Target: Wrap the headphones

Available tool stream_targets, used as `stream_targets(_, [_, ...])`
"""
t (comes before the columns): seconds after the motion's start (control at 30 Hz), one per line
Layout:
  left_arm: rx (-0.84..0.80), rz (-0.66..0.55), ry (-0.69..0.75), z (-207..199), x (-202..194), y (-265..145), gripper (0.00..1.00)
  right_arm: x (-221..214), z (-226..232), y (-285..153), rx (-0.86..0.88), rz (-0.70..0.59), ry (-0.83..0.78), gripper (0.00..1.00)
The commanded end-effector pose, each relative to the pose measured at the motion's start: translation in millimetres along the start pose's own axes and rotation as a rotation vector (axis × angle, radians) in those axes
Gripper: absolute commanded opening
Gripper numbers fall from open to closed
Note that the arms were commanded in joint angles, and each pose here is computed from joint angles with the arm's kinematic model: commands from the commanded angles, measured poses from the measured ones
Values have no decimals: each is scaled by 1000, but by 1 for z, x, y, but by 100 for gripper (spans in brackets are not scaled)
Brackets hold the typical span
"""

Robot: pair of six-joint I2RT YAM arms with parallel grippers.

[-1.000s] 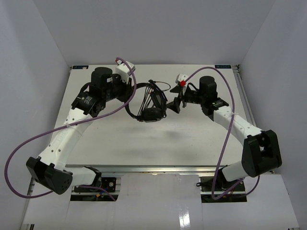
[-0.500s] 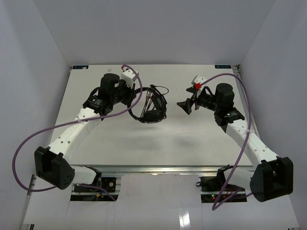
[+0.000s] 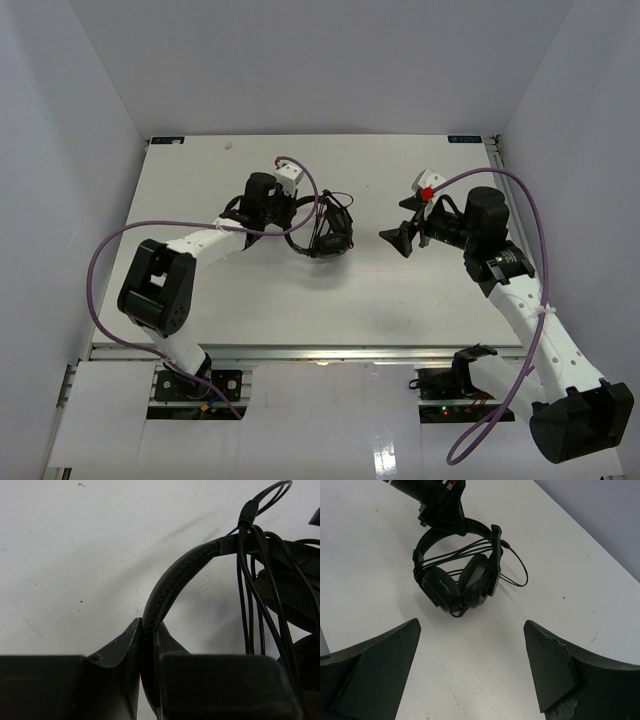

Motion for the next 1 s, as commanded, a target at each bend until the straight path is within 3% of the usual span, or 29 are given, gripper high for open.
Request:
stream_targets(0.0, [21, -172, -51, 4, 25, 14, 0, 3, 0, -10, -23, 9, -5, 90])
stream_targets(0.37, [76, -125, -69, 13, -11, 43, 0, -3, -3, -15, -32, 9, 19, 90])
stream_targets(0.47, [77, -100, -78, 13, -18, 47, 5, -5, -3, -16, -32, 12, 25, 90])
stream_targets(0.57, [83, -81, -85, 14, -24, 49, 17, -6, -4, -16, -33, 13, 26, 90])
stream_targets(0.7, [91, -73, -95, 14, -27, 48, 41, -6, -4, -18, -39, 13, 27, 90])
stream_targets(0.83, [93, -87, -106, 14, -20, 40, 73, -8, -5, -19, -45, 14, 28, 90])
stream_targets(0.97, [94, -112, -94, 13, -4, 27, 85, -8, -5, -21, -51, 15, 26, 90])
Point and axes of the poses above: each gripper's point midway between its finger pads, its own y axis out along the fingers, its own z axis along the line the jaws close on, x = y × z, the point moved 7 cm from there along -y, back along the fingers, and after that the axes turned 2 degrees about -y, right-handed, at the moved point
